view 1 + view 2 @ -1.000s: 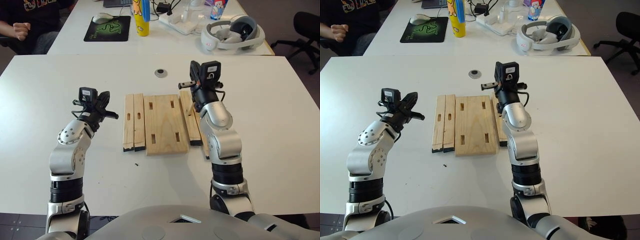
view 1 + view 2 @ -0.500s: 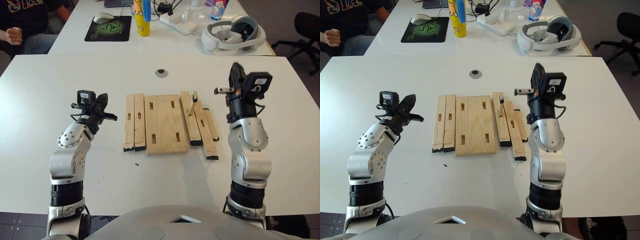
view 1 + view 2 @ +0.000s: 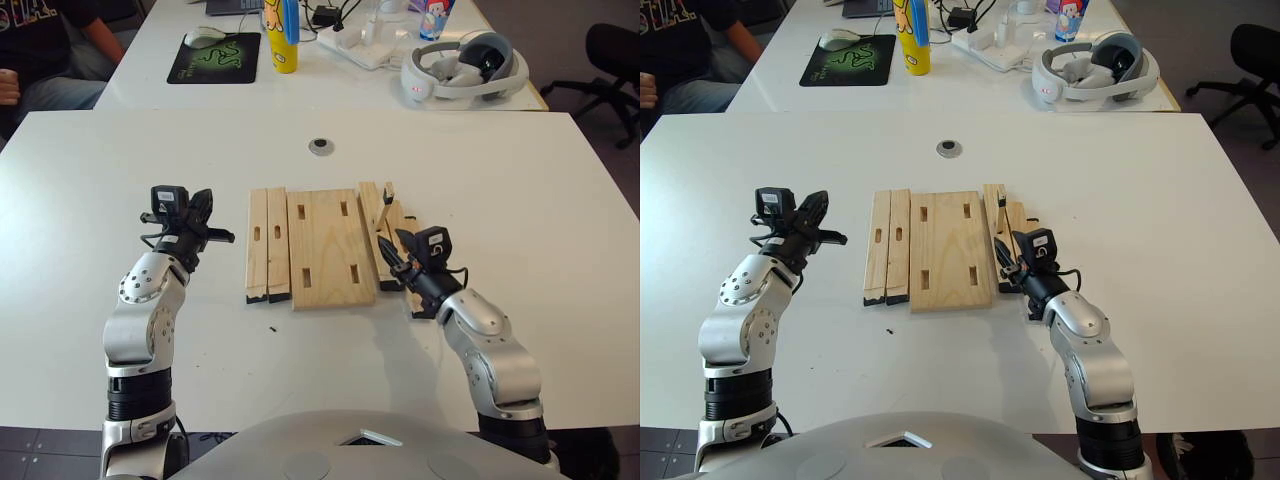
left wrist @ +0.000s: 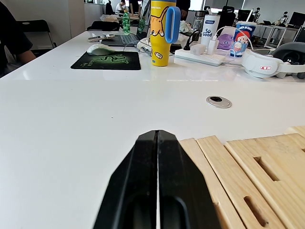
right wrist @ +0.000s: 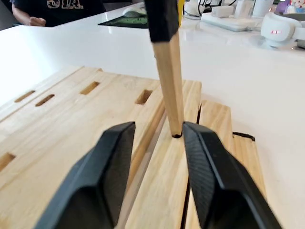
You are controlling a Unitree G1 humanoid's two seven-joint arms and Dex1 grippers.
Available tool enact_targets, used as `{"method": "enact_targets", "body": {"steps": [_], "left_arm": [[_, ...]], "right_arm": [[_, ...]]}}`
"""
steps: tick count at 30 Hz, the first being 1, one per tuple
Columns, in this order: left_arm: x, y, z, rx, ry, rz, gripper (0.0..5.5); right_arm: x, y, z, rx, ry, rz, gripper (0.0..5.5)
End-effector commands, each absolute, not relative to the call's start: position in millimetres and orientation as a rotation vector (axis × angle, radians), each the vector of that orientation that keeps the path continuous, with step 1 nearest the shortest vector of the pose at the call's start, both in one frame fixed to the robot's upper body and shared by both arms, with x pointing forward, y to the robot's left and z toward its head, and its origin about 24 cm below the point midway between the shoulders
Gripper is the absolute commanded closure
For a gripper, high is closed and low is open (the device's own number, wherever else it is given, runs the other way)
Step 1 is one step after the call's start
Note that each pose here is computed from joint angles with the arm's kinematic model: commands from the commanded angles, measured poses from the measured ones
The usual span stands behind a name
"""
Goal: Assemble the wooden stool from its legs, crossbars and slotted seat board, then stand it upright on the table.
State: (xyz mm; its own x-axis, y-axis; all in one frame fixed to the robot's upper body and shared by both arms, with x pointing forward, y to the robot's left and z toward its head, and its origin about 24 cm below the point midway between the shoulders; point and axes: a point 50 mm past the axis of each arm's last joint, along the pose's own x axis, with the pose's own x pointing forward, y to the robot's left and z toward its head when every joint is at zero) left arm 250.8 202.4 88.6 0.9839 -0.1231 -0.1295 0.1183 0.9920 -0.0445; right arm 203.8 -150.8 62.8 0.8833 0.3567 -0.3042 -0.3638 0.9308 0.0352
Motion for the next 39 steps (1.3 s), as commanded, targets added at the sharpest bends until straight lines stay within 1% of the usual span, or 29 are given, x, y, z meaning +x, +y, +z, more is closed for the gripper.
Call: {"method": "enact_targets", "body": {"steps": [1, 7, 11, 12, 16, 24, 27, 31, 39], "left_arm": [[244, 203, 86, -0.039, 0.132, -0.098, 5.5], [238, 204, 84, -0.047, 0.134, -0.072, 5.5], [237, 203, 84, -0.048, 0.135, -0.069, 5.5], [237, 203, 84, -0.048, 0.136, -0.071, 5.5], [239, 205, 84, -0.044, 0.138, -0.075, 5.5], [241, 205, 86, -0.039, 0.137, -0.085, 5.5], [241, 205, 86, -0.039, 0.137, -0.087, 5.5], [240, 205, 86, -0.038, 0.138, -0.086, 5.5], [239, 205, 86, -0.041, 0.135, -0.082, 5.5]], "right_arm": [[191, -155, 68, -0.028, 0.375, 0.381, 3.7], [183, -156, 72, -0.028, 0.426, 0.399, 2.96], [181, -155, 69, -0.033, 0.468, 0.411, 2.33], [181, -155, 68, -0.03, 0.484, 0.411, 2.29], [178, -154, 61, -0.024, 0.544, 0.422, 2.29], [180, -155, 52, -0.028, 0.614, 0.383, 2.29], [181, -155, 49, -0.039, 0.628, 0.379, 2.29], [184, -158, 49, -0.118, 0.618, 0.369, 2.29], [179, -152, 48, -0.123, 0.653, 0.42, 2.29]]}}
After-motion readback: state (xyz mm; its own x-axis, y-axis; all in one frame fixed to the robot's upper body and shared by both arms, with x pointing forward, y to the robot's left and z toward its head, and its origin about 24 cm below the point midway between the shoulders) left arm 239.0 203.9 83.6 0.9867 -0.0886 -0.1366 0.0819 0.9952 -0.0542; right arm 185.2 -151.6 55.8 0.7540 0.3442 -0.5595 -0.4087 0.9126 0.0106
